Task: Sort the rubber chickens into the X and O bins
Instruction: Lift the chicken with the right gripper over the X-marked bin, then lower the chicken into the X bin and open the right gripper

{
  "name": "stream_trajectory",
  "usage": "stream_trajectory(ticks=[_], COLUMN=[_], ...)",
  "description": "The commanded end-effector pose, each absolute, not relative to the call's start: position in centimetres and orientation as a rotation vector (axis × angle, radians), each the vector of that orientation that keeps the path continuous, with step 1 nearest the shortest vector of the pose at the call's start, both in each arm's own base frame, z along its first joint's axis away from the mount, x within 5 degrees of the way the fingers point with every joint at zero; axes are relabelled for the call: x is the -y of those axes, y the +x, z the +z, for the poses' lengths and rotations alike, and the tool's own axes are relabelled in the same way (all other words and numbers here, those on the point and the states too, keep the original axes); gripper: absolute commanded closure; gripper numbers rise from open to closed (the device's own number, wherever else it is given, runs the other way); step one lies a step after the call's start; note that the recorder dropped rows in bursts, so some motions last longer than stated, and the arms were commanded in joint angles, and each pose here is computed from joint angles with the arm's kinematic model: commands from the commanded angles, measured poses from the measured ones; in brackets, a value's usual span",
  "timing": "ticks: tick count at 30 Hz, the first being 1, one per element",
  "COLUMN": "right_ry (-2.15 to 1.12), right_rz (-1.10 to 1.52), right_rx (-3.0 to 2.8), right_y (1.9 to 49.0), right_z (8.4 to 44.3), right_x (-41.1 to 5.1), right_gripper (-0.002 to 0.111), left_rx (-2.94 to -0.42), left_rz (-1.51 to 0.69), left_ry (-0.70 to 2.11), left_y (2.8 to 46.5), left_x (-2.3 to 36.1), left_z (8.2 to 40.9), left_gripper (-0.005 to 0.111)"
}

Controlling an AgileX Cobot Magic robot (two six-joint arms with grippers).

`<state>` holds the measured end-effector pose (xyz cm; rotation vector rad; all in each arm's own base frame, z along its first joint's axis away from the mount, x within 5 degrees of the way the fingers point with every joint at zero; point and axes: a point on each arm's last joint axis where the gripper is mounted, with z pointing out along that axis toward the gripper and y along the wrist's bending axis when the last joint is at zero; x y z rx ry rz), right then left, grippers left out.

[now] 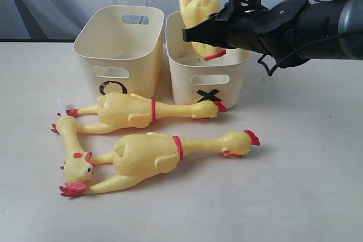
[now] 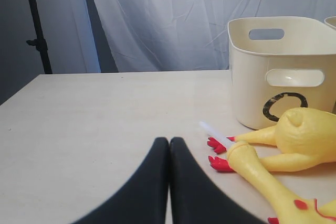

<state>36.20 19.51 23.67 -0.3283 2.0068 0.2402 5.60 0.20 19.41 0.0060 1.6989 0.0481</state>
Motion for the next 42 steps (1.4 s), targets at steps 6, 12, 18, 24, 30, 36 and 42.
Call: stream_trajectory(ticks=[6,12,18,24,30,36,42], right_ry=[-0.313,-0.288,-0.339,-0.465,-0.863,-1.194,-1.270], right_rz=[0.258,0.302,0.400,0.557,0.685,0.689,0.667], right_rx=[-2.015,-2.009,-1.990,-2.019,-2.092,-2.156,-2.168], right_y=[36.3,35.8,34.5,32.8,30.3,28.4,28.0], right_z=[23.8,24.8,27.1,28.4,27.4,26.2,25.9], right_x=[-19.5,-19.4,-19.6,-20.4,-21.5,-21.3,-21.1], right_gripper=[0.044,0.039,0.039,0.039,0.039,0.039,0.039], left_rx=[-1.692,-1.692,-1.692,-1.692,-1.692,-1.692,-1.692], left_rz=[0.044,0.044,0.044,0.044,0.044,0.044,0.044], left_ry=[0.002,0.002,0.002,0.002,0.002,0.002,0.002], left_y=[5.6,5.6,5.6,5.6,5.6,5.6,5.6], left_x=[-0.2,-0.2,-0.2,-0.2,-0.2,-0.2,-0.2], left_z=[19.4,19.4,19.4,19.4,19.4,19.4,19.4], left_gripper=[0.107,0.107,0.107,0.107,0.107,0.107,0.107])
